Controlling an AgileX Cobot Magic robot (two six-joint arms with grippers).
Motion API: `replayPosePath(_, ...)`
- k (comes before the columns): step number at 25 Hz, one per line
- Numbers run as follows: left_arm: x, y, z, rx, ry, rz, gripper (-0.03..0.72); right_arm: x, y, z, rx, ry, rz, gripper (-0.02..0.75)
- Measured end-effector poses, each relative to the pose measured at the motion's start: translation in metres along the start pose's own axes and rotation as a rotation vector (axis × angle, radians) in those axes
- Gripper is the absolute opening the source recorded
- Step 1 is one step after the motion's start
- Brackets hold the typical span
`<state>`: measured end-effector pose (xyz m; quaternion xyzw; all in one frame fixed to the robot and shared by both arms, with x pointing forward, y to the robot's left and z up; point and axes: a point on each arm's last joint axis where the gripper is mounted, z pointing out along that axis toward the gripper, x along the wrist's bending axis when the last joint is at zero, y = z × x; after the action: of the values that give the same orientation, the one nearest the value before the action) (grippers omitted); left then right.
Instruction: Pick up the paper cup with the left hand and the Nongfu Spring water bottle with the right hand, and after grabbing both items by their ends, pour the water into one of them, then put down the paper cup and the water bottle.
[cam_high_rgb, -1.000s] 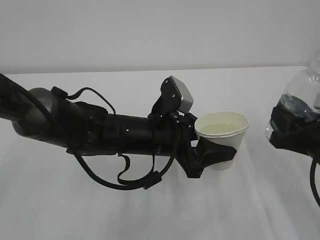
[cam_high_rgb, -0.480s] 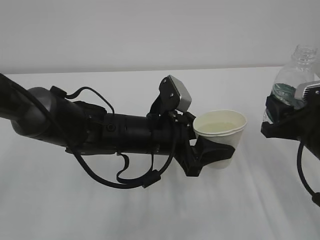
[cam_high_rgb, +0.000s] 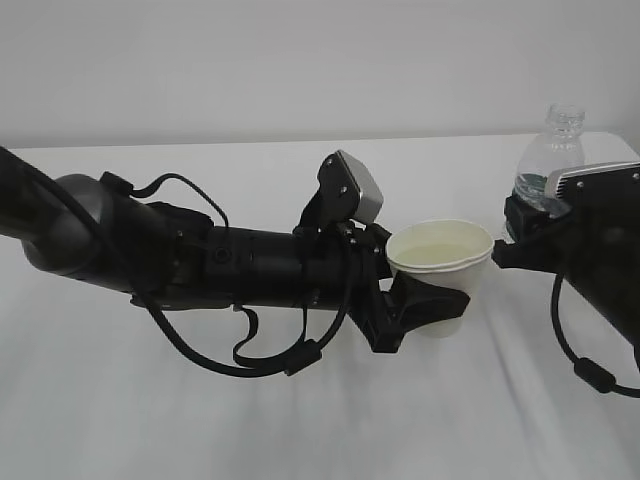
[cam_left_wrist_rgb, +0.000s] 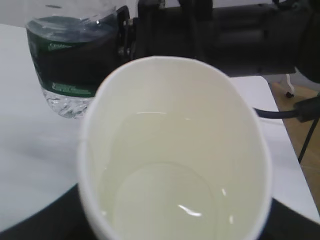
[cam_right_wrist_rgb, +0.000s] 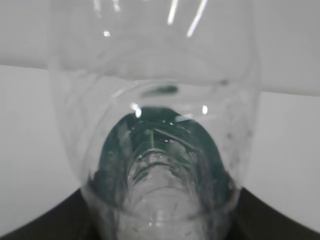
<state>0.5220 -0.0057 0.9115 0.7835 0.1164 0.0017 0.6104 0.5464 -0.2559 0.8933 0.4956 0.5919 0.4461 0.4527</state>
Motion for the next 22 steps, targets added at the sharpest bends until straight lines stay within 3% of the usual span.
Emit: replayPosePath(22, 0.0, 0.0, 0.0, 0.0, 0.0, 0.0, 0.428, 0.005, -0.026, 0.039, 0.032, 0.002, 0.019, 0.348)
